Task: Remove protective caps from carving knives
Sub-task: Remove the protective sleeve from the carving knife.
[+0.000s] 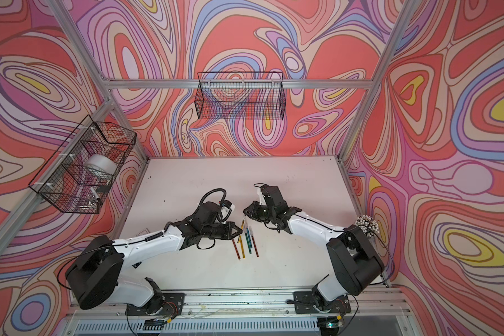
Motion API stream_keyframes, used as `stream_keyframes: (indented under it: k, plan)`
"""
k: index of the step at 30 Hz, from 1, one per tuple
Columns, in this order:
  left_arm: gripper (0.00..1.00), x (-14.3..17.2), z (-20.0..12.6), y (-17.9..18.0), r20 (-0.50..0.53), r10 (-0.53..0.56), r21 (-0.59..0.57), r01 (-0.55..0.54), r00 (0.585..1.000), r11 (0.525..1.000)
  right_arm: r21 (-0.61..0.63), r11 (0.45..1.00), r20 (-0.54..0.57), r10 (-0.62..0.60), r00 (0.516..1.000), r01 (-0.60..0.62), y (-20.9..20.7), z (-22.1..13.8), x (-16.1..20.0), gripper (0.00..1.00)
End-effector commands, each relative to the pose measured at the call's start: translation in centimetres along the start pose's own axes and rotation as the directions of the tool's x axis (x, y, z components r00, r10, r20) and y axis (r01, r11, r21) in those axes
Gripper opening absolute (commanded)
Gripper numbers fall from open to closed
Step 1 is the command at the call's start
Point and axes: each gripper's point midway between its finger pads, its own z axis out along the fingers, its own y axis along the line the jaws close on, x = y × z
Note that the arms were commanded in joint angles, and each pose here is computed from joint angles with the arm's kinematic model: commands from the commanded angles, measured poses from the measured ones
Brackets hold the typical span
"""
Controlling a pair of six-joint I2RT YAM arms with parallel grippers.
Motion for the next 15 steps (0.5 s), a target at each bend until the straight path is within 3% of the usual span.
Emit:
stream_keyframes:
  k: [1,10,15]
  plan:
    - [0.08,0.24,0.33,-0.14,-0.004,-0.002,0.01,0.002,1.0,1.0,-0.011,1.0,-0.007,-0.011,1.0,0.011,0.53,0.41,-0.11,0.18]
    - [0.09,0.21,0.3,-0.19,-0.006,-0.001,0.008,0.001,1.0,1.0,-0.013,1.0,-0.007,-0.01,1.0,0.01,0.61,0.39,-0.18,0.12]
    - [0.16,0.36,0.52,-0.02,-0.018,-0.009,0.002,0.009,1.0,1.0,-0.016,1.0,0.001,-0.013,1.0,0.013,0.86,0.2,-0.41,0.1]
